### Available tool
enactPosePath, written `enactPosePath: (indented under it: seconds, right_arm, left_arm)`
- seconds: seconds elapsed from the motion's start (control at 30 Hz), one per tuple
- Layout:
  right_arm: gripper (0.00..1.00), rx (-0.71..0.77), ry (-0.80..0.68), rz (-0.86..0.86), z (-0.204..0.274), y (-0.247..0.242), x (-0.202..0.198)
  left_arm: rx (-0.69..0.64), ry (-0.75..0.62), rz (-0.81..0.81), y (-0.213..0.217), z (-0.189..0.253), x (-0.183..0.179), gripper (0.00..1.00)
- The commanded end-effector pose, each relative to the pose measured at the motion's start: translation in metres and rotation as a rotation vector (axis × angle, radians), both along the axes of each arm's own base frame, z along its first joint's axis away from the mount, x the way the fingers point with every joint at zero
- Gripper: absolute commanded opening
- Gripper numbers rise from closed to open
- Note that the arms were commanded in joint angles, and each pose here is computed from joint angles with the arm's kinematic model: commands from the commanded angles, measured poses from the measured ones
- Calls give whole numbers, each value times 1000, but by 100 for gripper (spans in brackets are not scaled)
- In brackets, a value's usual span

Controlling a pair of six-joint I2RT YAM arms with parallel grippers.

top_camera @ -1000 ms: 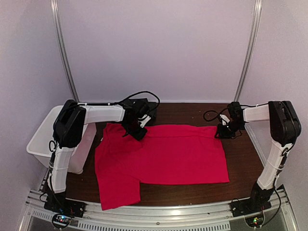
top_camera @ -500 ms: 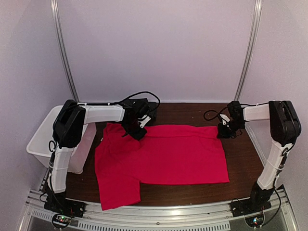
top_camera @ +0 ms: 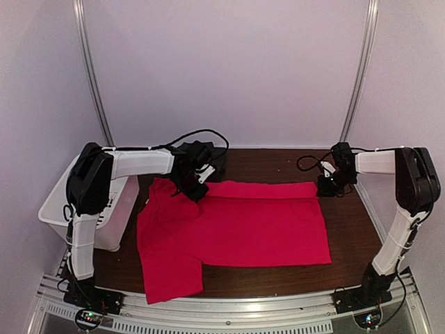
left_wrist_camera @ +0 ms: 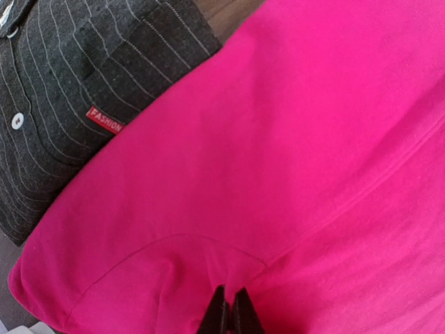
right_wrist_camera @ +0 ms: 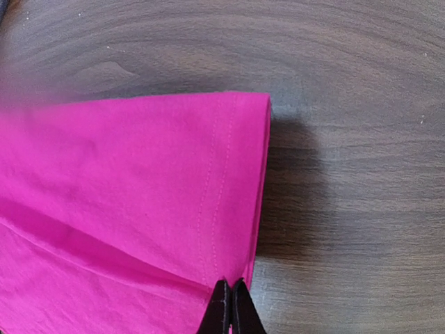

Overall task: Fold and stack the mixed laundry pile
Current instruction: Adjust the 1/3-folded T-shirt at the center of the board.

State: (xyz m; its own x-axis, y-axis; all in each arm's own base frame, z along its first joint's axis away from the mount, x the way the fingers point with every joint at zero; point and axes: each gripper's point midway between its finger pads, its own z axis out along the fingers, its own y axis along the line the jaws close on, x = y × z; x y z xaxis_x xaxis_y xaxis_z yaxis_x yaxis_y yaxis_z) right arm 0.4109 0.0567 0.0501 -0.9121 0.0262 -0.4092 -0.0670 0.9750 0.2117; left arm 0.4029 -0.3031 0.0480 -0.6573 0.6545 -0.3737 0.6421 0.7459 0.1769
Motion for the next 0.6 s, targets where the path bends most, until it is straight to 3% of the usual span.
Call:
enactPosePath:
  seconds: [0.0,0.03,0.1,0.23,0.37,0.57]
  right_arm:
    - [0,-31,34,-10,-15,-5,-6]
    - [5,-32,39,-8,-16,-5,-7]
    - [26,-44,40,-9,-15,-7,-9]
    - [46,-18,-45,-14,20,-4,-6]
    - [51,84,-120,57,60,29,-23]
    - [49,182,-90,207,68,94,-101]
  left_arm:
    - [17,32,-22,1,-12,-7,6]
    - [20,36,-20,2,-15,-8,13]
    - [12,44,-16,1,-15,-10,29]
    - [-93,1,0,-3,16,-16,46]
    - [-208,-48,61,5,51,-30,52]
    - [-363,-34,152,38,72,-86,54]
